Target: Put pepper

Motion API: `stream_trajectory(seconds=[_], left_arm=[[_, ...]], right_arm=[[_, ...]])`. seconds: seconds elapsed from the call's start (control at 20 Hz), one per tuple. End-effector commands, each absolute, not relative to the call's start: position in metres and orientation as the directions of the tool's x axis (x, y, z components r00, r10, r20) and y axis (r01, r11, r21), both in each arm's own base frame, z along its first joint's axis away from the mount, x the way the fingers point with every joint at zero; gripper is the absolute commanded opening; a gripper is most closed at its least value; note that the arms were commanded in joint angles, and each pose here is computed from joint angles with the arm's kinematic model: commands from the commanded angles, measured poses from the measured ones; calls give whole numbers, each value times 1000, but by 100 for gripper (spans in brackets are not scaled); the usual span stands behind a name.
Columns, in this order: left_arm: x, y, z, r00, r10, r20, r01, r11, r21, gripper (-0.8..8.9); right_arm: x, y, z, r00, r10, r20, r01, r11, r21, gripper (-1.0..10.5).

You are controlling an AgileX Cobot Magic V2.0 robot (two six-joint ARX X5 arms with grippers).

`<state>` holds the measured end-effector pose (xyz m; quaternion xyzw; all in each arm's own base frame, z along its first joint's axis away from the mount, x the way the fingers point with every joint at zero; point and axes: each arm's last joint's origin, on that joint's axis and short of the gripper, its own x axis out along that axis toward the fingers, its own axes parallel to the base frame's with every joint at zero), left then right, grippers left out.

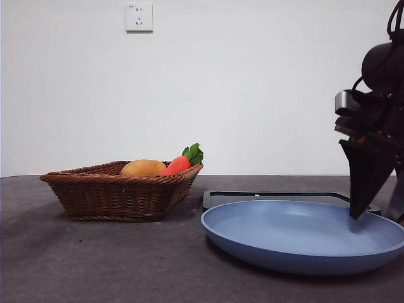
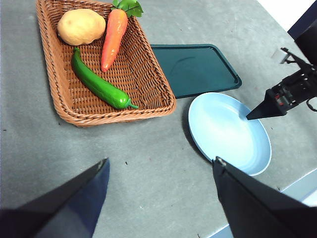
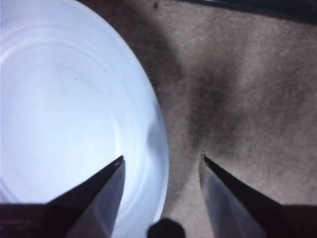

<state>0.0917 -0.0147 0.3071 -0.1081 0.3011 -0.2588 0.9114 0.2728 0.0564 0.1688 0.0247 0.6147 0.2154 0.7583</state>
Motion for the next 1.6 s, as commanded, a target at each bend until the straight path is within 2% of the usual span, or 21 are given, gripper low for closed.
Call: stream_trajectory(seconds=[0.05, 0.3, 0.45, 0.75, 0.95, 1.1, 1.35, 1.6], left_arm=[[92, -15, 312, 693, -539, -479, 421, 842, -338, 365], [92, -15, 312, 693, -539, -479, 421, 842, -338, 365], [92, -15, 312, 693, -538, -480, 418, 842, -340, 365], [110, -16, 307, 660, -545, -517, 394, 837, -379, 363], [138, -24, 305, 641, -576, -508, 382, 813, -439, 363], [167, -39, 303, 642, -552, -532, 349, 829, -437, 363], [228, -77, 301, 614, -419, -669, 268, 908, -323, 362], [298, -113, 281, 561, -289, -776, 186, 957, -222, 362]], right_arm=[[279, 59, 164, 143, 359, -922, -309, 901, 303, 202], [279, 59, 162, 135, 359, -924, -306, 902, 305, 124], [279, 59, 161, 135, 361, -923, -306, 901, 307, 14], [279, 58, 165, 147, 365, -919, -281, 907, 314, 3], [266, 56, 201, 254, 383, -888, -301, 904, 303, 3], [248, 48, 236, 367, 394, -843, -312, 905, 288, 3], [211, 33, 281, 514, 390, -764, -309, 915, 260, 3], [183, 29, 303, 586, 395, -707, -328, 914, 239, 3]])
